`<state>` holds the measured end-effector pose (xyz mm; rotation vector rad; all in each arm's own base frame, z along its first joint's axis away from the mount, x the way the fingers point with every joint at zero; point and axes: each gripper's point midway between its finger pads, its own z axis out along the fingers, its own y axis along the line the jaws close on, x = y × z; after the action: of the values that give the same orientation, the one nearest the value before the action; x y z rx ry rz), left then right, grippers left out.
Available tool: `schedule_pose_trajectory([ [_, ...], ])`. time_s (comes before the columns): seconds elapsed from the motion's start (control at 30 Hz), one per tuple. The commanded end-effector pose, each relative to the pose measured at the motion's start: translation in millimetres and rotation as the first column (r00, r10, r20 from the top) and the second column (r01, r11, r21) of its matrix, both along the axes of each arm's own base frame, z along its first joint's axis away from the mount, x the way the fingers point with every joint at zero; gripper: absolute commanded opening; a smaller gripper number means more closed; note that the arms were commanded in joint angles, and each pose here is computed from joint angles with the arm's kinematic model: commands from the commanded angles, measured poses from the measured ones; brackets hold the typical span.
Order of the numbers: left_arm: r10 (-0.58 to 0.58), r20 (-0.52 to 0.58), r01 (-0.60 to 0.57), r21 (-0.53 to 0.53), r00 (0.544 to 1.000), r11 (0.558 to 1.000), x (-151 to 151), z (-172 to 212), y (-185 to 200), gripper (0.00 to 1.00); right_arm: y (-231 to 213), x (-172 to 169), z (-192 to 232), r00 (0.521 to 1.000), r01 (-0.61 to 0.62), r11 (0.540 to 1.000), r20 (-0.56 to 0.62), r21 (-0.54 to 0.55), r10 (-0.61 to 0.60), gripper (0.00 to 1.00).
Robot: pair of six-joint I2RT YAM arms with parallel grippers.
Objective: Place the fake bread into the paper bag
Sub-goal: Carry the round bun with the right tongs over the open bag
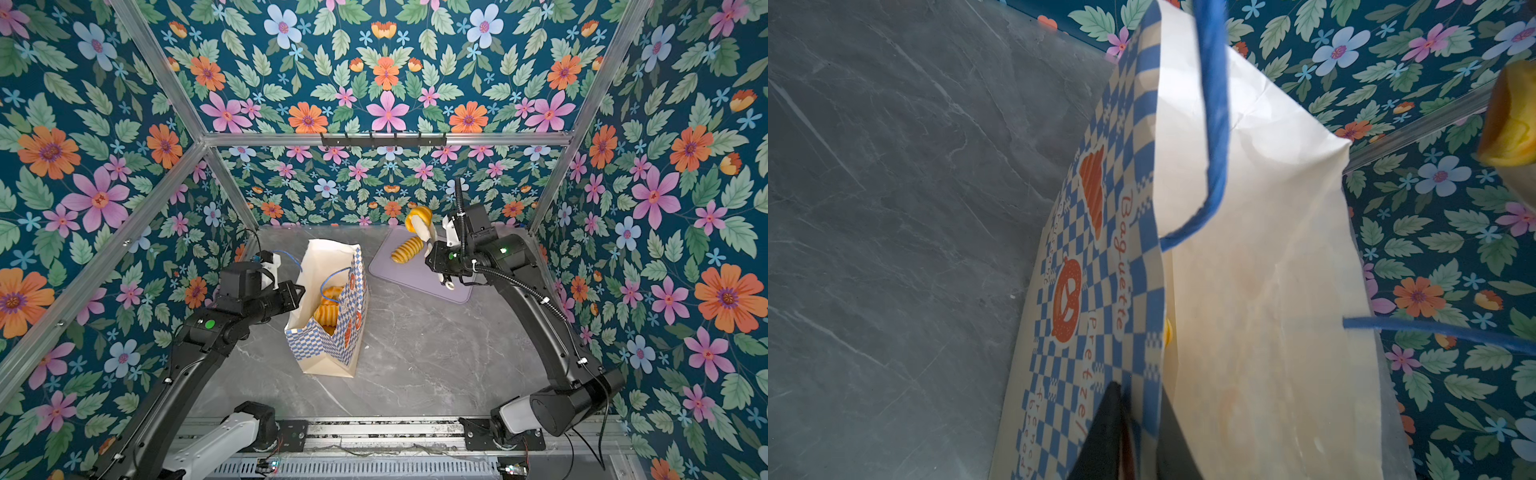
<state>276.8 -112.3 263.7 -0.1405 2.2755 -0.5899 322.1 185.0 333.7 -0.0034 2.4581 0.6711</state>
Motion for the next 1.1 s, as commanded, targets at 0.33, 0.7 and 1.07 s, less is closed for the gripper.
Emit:
schedule_pose_trajectory([
  [0.33, 0.000, 0.002, 0.000, -0.004, 1.000, 1.000, 1, 1, 0, 0.16, 28, -7, 38, 0.994, -0.069, 0.998, 0.090, -0.006, 0.069, 0.33],
  [0.7, 0.001, 0.003, -0.001, -0.004, 1.000, 1.000, 0, 2, 0, 0.15, 62, -15, 61, 0.977, -0.159, 0.987, 0.136, -0.025, 0.161, 0.33],
  [1.07, 0.002, 0.002, -0.002, -0.002, 1.000, 1.000, 0, 1, 0, 0.16, 119, -31, 55, 0.936, -0.324, 0.943, 0.119, -0.077, 0.332, 0.33],
])
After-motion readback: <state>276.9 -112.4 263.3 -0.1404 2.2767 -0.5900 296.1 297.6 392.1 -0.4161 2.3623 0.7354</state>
